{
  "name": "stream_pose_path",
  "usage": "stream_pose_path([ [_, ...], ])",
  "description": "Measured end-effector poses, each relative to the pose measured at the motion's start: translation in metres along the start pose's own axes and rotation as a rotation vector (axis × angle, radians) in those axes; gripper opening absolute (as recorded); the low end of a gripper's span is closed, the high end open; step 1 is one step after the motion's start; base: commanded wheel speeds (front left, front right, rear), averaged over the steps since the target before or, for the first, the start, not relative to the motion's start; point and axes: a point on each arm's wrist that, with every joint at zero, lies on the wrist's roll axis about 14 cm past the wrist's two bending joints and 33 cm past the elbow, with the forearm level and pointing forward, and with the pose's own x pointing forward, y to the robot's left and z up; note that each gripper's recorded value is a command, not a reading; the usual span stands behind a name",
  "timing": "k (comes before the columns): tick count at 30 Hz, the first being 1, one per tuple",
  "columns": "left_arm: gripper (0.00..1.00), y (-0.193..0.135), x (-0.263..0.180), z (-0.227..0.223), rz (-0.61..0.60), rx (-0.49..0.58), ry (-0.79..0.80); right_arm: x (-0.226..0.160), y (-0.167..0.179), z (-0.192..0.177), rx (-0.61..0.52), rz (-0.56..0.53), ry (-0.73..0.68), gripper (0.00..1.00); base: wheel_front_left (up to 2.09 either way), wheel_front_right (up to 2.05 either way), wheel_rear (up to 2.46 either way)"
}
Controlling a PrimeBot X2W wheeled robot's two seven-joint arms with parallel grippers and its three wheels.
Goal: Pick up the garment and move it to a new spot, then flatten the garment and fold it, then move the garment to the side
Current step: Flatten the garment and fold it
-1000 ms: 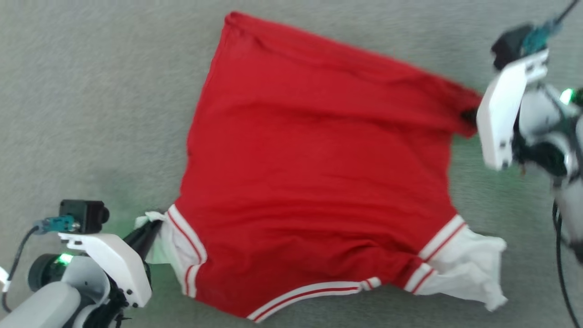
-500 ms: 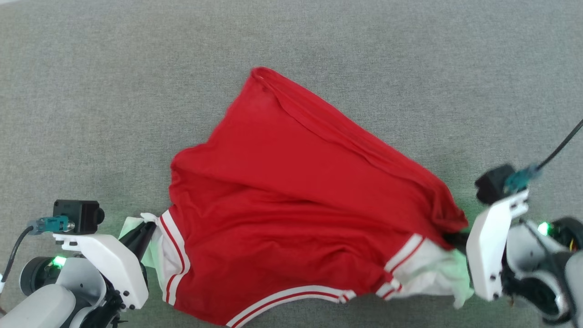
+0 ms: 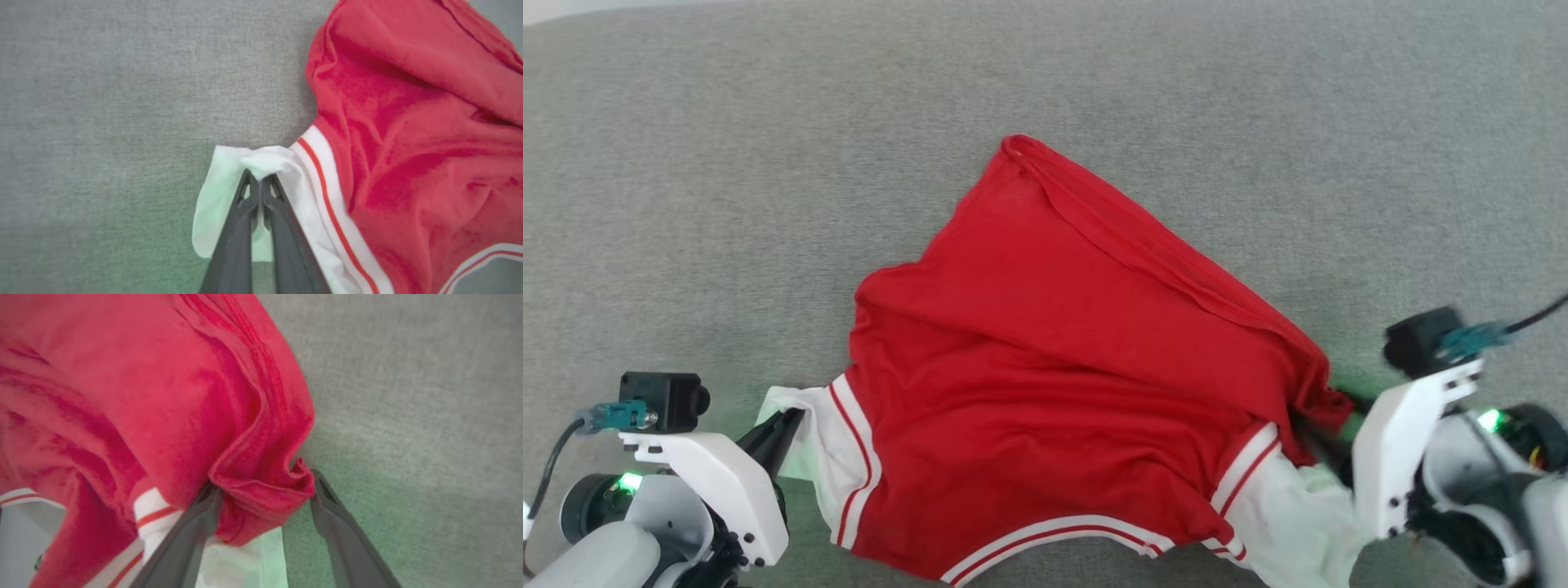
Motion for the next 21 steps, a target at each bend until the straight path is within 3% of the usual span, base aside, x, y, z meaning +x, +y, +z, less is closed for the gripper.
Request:
stream_pose_path([
  [11, 0.0, 0.007, -0.017, -0.01, 0.022, -0.034, -0.02, -0.021, 0.039, 0.098, -0.175, 0.074, -0.295, 1.0, 0.0, 0.0, 0.0],
  [21, 0.0, 0.013, -0.028, -0.018, 0.044, -0.071, -0.03, 0.034, 0.085, 0.155, -0.325, 0.195, -0.302, 1.0, 0.0, 0.0, 0.0],
])
